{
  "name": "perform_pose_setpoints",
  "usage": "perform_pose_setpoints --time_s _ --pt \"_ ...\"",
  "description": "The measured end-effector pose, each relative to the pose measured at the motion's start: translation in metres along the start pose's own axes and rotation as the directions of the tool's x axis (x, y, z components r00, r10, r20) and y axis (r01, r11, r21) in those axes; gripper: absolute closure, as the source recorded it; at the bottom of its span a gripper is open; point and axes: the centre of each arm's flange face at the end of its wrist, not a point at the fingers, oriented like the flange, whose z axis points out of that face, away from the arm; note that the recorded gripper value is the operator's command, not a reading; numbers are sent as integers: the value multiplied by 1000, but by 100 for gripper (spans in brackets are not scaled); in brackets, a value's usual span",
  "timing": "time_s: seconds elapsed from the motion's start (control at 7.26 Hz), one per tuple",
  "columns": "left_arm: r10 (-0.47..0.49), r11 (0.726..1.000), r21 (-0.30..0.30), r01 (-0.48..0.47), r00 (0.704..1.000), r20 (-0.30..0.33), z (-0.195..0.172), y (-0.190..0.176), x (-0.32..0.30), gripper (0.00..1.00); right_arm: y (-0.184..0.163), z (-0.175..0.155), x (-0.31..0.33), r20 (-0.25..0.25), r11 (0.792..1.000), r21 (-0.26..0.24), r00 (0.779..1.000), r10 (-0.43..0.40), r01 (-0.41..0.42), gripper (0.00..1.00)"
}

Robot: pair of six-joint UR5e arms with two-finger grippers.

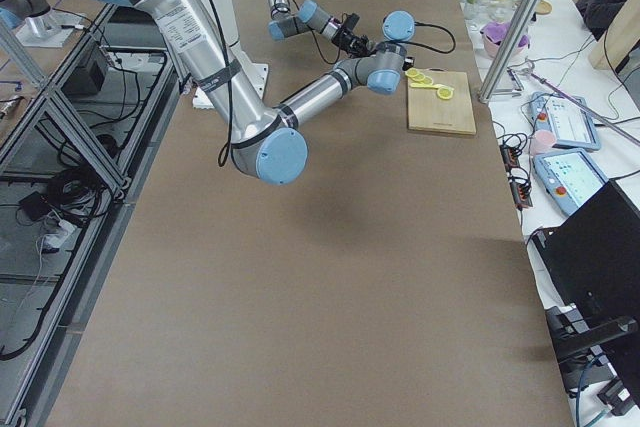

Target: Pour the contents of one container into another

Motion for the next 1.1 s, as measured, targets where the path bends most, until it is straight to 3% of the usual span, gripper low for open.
perform_pose_setpoints --time_s 0.83,1.1 --pt "-26 999 40 26 1000 -17 -16 -24 -6 100 -63 15 -64 45 993 -97 997 -65 69 100" --pt "-9 996 89 5 999 50 -38 -19 -40 100 -67 12 -68 54 989 -129 996 -64 71 100"
